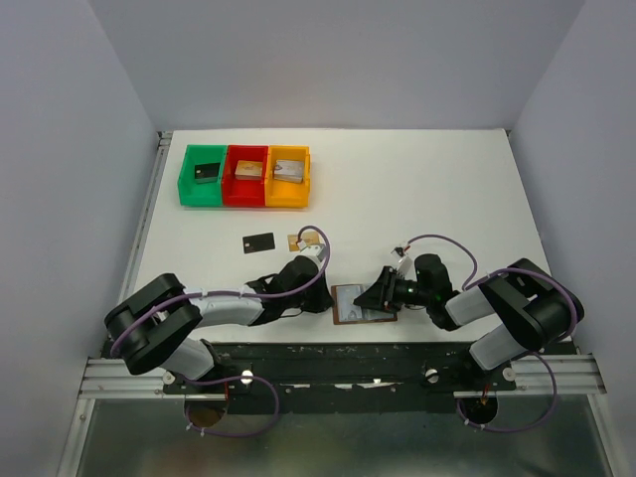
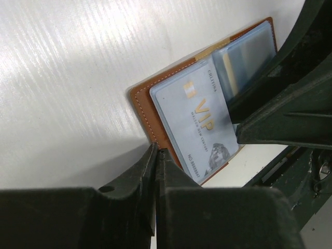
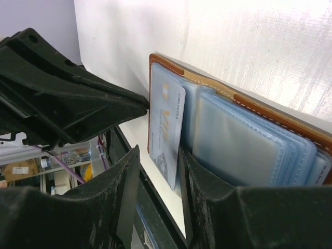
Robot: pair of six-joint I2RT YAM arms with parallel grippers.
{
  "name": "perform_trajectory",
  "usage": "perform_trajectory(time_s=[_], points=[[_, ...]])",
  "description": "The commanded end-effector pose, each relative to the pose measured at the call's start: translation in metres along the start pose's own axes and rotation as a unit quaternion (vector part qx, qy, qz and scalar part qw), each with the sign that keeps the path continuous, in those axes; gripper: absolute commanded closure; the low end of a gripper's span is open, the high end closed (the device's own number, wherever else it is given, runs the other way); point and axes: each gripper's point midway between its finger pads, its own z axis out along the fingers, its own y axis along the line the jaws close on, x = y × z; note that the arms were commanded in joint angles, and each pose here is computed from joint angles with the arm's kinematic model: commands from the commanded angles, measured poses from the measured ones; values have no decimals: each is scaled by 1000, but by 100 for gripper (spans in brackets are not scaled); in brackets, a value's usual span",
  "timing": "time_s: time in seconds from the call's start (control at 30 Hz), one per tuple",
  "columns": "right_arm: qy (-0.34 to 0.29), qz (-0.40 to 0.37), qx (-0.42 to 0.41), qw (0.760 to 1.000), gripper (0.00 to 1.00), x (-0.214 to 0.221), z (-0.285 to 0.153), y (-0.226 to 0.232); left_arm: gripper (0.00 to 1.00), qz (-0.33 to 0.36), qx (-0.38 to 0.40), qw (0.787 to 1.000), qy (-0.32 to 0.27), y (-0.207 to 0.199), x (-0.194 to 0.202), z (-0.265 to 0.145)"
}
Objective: Take the credit cards out of the card holder
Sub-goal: Remove the credit card from the card holder.
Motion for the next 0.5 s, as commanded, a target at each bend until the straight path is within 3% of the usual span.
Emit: perform_trajectory(time_s=[0.0, 0.47], points=[[12, -9, 2, 1000, 56, 2, 0, -3, 88, -2, -18, 1000, 9, 10, 8, 8], [20, -4, -18, 1000, 57, 1, 3, 6, 100, -13, -15, 1000, 23, 13, 21, 17]])
